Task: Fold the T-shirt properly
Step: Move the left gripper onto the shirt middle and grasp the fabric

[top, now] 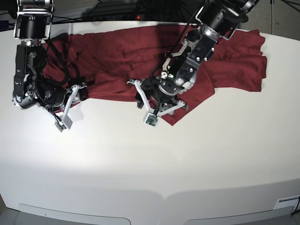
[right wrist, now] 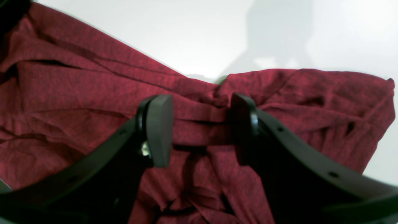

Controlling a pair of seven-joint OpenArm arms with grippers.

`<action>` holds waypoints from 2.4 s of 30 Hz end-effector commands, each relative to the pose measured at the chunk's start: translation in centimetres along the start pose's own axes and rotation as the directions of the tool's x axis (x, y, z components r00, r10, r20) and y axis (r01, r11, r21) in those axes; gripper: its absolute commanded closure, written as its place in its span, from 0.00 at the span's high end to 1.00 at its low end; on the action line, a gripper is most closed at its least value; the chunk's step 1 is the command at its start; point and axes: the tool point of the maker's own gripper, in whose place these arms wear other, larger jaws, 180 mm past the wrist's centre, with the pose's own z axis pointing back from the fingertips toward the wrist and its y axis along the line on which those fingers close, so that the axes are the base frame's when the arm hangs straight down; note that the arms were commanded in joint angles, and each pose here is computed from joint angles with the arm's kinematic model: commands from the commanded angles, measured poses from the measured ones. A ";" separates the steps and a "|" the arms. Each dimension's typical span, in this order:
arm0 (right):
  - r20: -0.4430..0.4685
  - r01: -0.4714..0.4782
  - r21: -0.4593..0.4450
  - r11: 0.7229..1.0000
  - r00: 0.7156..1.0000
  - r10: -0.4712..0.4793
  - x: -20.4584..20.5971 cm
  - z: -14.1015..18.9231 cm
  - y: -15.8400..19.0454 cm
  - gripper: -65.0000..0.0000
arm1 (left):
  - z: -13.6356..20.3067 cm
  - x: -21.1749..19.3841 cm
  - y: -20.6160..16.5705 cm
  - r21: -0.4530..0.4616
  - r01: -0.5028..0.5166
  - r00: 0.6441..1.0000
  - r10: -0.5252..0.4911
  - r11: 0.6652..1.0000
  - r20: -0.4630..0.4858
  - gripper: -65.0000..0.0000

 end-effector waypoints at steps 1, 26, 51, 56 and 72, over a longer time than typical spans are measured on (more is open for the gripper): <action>0.046 -0.017 -0.019 1.000 0.999 0.018 1.6 0.9 -0.7 0.46 | 0.1 2.4 -0.1 0.002 0.016 0.998 -0.016 1.000 0.065 0.41; 0.034 -0.017 -0.016 1.000 0.999 0.017 1.3 0.9 -0.7 0.46 | -0.4 0.4 2.1 0.104 0.049 0.998 -0.053 0.993 0.034 0.41; 0.051 -0.016 -0.016 1.000 0.999 0.017 1.6 0.9 -0.7 0.46 | 2.0 0.9 4.7 0.275 -0.033 0.995 0.007 0.961 0.095 0.00; 0.054 -0.016 -0.016 1.000 0.998 0.017 1.7 0.9 -0.6 0.46 | 8.2 4.6 5.0 0.279 -0.100 0.955 0.014 0.955 0.296 0.00; 0.086 -0.004 0.021 1.000 0.996 0.002 2.3 0.9 0.0 0.46 | 17.1 -5.1 14.6 0.602 -0.196 0.973 0.078 0.774 0.217 0.00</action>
